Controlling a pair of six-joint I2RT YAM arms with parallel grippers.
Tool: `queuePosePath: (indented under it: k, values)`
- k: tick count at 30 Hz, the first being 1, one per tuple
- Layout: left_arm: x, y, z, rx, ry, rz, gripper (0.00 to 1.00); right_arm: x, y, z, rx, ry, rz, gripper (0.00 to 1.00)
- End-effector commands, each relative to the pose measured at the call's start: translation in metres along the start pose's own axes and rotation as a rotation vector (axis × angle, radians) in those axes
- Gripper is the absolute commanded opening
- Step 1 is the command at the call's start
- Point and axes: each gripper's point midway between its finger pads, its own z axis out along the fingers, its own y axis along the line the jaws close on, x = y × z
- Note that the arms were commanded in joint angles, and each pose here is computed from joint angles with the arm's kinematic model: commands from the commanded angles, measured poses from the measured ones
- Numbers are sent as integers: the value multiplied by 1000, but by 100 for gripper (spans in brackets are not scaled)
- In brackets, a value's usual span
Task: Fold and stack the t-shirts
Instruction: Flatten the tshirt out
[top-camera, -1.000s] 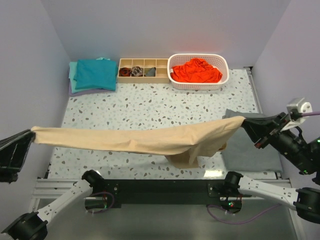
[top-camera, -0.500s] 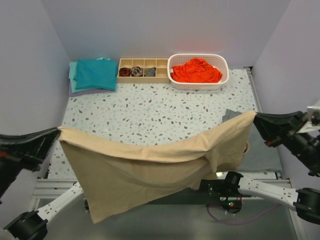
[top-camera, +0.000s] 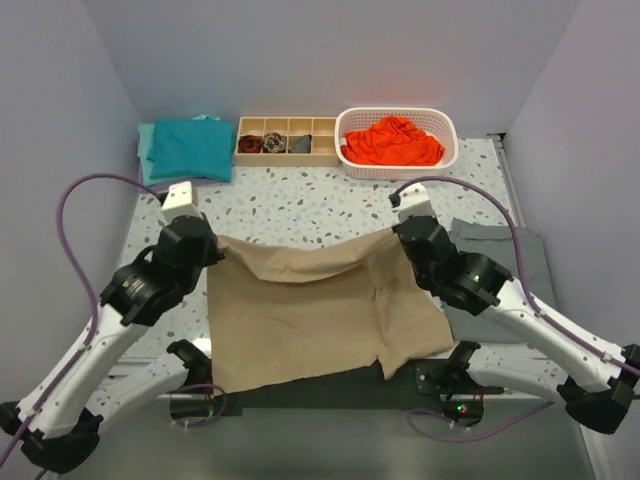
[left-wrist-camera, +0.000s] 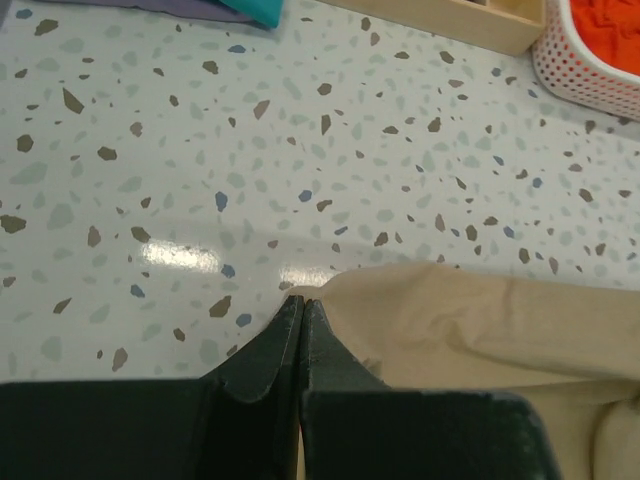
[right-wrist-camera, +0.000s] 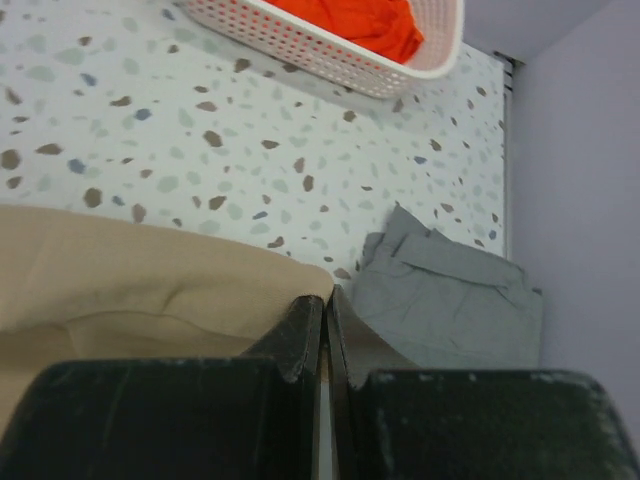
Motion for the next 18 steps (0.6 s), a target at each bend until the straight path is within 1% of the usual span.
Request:
queuePosePath:
  k: [1,2,4,5,6,7,8,9,11,12,14,15,16,18]
  values:
    - [-30,-11,44,-119,-150,-51,0,-21,-50,19,202,-79,233,0]
    - [-21,-14,61,-151,-120,-10,0,-21,-54,25,227,-75,249,0]
    - [-24,-12,81,-189,-125,-4,0,-15,-62,40,291,-39,258,0]
    - [-17,-12,98,-209,-96,14,0,-16,-65,46,313,-36,295,0]
    - [-14,-14,107,-189,-77,12,0,-14,-66,61,312,-5,310,0]
    - [-19,-8,121,-198,-101,-1,0,-13,-62,70,287,5,320,0]
    - [-14,-4,134,-212,-90,0,0,-16,-61,78,281,-4,332,0]
    - [-21,-9,144,-184,-117,-16,0,-6,-57,95,288,35,312,0]
    - [-17,7,162,-229,-112,8,0,1,-57,113,289,54,325,0]
    - [-21,5,169,-218,-125,9,0,7,-64,122,296,73,346,0]
    - [-19,16,186,-251,-100,29,0,18,-60,144,275,111,367,0]
    - [-21,24,193,-270,-93,20,0,23,-69,151,291,127,382,0]
    - [-18,28,204,-284,-78,11,0,34,-66,164,287,164,379,0]
    - [-24,27,219,-255,-89,0,0,37,-75,180,295,179,403,0]
